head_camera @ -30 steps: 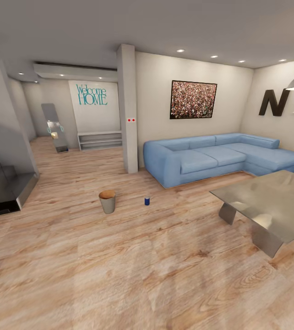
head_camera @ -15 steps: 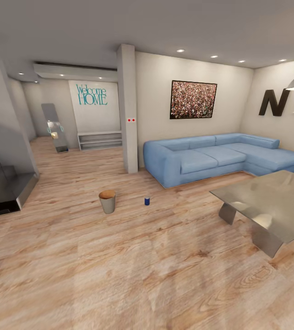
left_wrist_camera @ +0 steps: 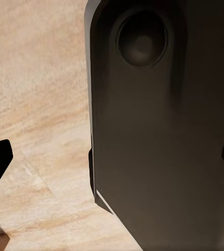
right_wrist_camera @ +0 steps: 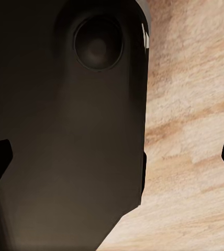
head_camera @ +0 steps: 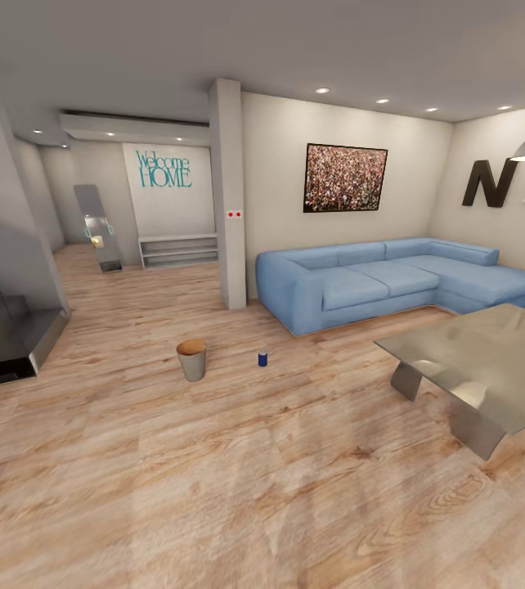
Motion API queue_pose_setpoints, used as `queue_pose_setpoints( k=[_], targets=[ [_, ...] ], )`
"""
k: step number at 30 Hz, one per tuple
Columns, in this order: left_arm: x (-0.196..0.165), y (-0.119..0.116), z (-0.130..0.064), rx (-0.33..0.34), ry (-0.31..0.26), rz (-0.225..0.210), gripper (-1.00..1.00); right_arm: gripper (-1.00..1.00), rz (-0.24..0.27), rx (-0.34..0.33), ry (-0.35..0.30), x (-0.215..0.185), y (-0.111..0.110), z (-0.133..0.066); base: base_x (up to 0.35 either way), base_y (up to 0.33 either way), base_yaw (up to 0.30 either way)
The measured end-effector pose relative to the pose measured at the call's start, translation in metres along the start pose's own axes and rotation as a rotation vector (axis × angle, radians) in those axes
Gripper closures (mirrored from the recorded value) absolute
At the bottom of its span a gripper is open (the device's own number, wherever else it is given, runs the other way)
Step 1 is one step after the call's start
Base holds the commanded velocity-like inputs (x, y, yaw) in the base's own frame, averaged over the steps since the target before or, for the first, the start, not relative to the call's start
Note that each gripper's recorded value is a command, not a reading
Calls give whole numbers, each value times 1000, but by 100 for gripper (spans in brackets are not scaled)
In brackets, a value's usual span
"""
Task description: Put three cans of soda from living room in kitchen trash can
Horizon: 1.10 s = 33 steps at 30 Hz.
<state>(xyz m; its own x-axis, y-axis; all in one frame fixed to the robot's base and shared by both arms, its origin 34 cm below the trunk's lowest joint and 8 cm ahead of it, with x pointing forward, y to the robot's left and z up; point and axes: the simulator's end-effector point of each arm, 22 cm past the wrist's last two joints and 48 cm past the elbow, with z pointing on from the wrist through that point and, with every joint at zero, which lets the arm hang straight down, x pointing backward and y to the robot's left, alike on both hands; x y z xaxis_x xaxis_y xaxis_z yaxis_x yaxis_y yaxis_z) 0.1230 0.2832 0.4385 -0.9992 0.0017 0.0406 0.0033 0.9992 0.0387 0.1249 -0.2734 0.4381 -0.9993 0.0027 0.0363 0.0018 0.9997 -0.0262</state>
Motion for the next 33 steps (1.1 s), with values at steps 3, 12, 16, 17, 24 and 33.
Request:
queue_pose_setpoints(
  k=[3, 12, 16, 17, 24, 33],
  targets=[
    [0, 0, 0, 0, 0, 0, -100, -100, 0, 0, 0, 0, 0, 0, 0, 0, 0],
    [0, 0, 0, 0, 0, 0, -100, -100, 0, 0, 0, 0, 0, 0, 0, 0, 0],
    [0, 0, 0, 0, 0, 0, -100, -100, 0, 0, 0, 0, 0, 0, 0, 0, 0],
    [0, 0, 0, 0, 0, 0, -100, -100, 0, 0, 0, 0, 0, 0, 0, 0, 0],
    [0, 0, 0, 1, 0, 0, -100, -100, 0, 0, 0, 0, 0, 0, 0, 0, 0],
    [0, 0, 0, 1, 0, 0, -100, -100, 0, 0, 0, 0, 0, 0, 0, 0, 0]
  ],
)
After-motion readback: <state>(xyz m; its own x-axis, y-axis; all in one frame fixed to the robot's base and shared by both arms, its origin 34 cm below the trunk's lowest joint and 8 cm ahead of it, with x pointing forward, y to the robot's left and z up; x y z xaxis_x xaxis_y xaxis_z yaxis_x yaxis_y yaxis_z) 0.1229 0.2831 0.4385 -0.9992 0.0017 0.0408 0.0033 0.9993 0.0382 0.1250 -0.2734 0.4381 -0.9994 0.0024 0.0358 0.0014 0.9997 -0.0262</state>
